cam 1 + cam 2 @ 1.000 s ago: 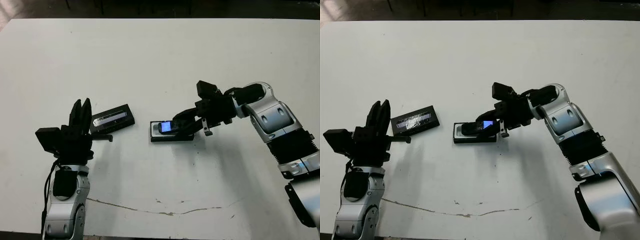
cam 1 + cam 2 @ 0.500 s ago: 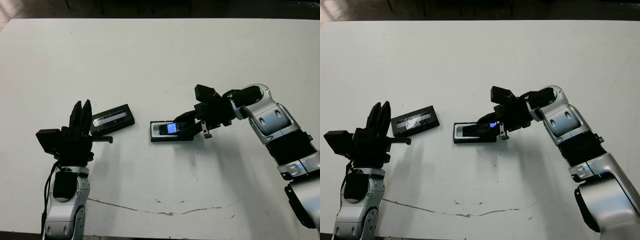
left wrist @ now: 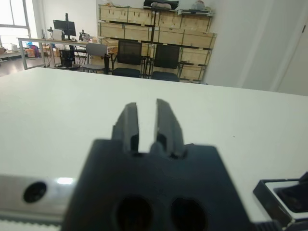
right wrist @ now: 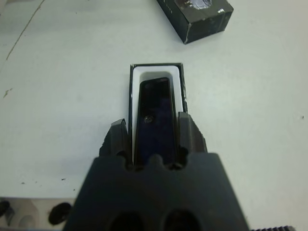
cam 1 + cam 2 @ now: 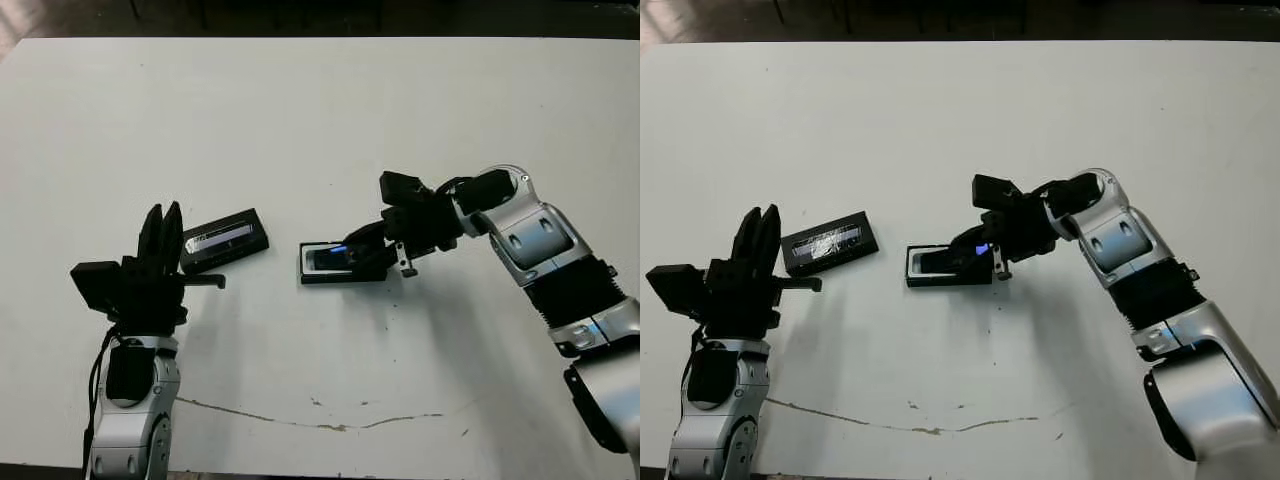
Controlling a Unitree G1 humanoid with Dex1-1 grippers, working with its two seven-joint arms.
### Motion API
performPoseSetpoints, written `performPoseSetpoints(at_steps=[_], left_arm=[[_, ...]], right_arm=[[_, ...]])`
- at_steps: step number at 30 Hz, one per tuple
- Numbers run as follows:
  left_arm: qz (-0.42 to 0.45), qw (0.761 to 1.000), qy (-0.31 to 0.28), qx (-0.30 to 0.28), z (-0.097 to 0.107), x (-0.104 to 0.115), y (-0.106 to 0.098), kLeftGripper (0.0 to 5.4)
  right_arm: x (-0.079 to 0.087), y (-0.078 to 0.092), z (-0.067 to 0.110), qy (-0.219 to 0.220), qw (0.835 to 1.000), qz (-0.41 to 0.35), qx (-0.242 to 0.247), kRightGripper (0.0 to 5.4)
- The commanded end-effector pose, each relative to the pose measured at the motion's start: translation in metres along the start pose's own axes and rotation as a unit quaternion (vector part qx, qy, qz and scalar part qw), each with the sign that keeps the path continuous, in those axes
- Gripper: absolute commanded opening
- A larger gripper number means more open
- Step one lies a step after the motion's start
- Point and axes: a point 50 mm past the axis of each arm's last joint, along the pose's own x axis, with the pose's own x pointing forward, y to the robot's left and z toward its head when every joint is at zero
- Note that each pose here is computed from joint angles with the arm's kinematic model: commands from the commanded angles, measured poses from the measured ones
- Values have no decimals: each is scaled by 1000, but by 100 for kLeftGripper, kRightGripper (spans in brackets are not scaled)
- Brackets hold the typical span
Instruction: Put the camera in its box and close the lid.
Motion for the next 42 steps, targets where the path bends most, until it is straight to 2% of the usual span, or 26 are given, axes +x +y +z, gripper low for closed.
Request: performPoseSetpoints(at_steps=[1,9,16,19,23,27,34,42], left_arm=[[4,1000,18,1,-6,-4,1,0],[6,1000,13,5,-5,-5,1,0],[8,1000,15,4,-6,-5,3,0],[6,1000,14,1,-6,-4,4,0],[7,1000,16,3,-6,-3,3,0],[6,1000,14,5,-5,-3,3,0],[6,1000,10,-1,-4,-3,2,0],[5,1000,12,0,-5,-4,3,0]], right_arm=[[12,5,-4,14,1000,20,7,48],[22,7,0,18,1000,22,-4,48],[30,10,-5,14,1000,25,9,48],[31,12,-10,5,999,18,32,48],[28,13,-13,-14,999,4,44,129],[23,14,-14,-47,998,-11,36,212],[15,12,-20,-43,999,-4,5,362],[-2,12,-22,-68,996,-65,-3,537]])
